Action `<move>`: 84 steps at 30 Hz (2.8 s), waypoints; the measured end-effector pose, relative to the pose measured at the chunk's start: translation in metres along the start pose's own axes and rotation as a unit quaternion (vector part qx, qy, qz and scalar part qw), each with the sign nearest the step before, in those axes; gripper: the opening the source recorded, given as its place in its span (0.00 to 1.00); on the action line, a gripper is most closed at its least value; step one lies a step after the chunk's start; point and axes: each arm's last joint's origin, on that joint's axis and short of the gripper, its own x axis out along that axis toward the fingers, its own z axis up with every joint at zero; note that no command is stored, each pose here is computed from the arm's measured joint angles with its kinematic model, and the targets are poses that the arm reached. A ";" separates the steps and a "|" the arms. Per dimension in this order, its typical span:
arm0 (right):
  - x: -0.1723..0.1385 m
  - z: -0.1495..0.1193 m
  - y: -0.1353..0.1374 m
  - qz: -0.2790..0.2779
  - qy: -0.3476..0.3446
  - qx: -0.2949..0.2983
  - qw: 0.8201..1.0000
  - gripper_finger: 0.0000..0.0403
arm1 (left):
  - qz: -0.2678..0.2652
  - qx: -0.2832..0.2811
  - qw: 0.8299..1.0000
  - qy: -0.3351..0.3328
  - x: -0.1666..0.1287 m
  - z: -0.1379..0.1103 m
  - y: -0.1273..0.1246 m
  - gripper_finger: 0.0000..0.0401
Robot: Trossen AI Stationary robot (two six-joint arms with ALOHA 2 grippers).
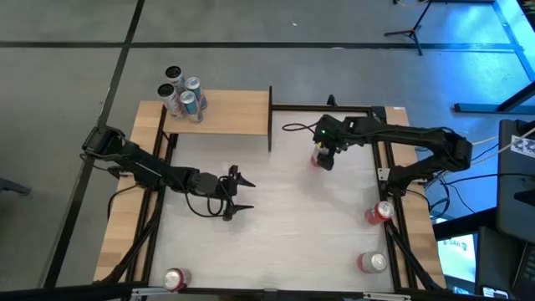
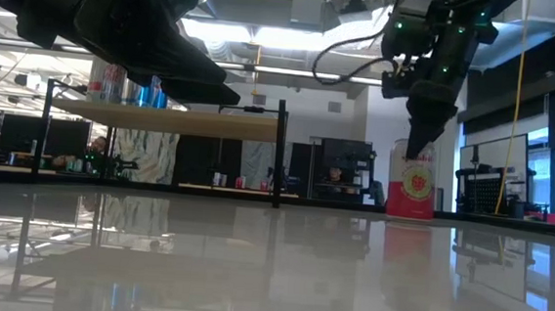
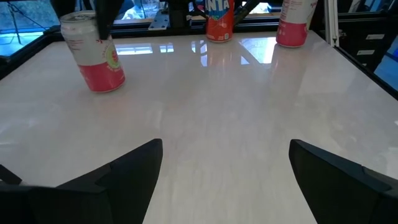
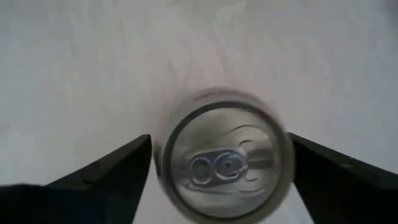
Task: Place canned beverage on shelf
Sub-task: Put the top pink white soda can on the shelf
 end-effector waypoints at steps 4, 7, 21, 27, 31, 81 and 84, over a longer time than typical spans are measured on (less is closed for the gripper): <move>0.001 -0.001 0.001 0.008 0.006 0.000 1.000 0.98 | 0.000 0.000 1.000 0.000 0.000 0.000 0.000 0.85; 0.002 -0.002 0.001 0.007 0.016 0.001 1.000 0.95 | 0.000 0.000 1.000 0.000 0.000 0.000 0.000 0.85; 0.001 0.002 0.000 -0.004 -0.004 0.002 1.000 0.81 | 0.000 0.000 1.000 0.000 0.000 0.000 0.000 0.85; 0.005 -0.002 0.000 -0.006 -0.006 0.002 1.000 0.72 | 0.000 0.000 1.000 0.000 0.000 0.000 0.000 0.85; 0.005 -0.001 0.006 -0.001 -0.014 -0.009 1.000 0.71 | 0.000 0.000 1.000 0.000 0.000 0.000 0.000 0.85; 0.013 0.084 0.111 0.090 -0.051 -0.143 0.984 0.98 | 0.002 0.004 1.000 -0.025 0.000 0.005 0.000 0.85; -0.004 0.082 0.108 0.089 -0.049 -0.142 0.985 0.97 | 0.002 0.003 1.000 -0.025 0.000 0.005 0.000 0.85</move>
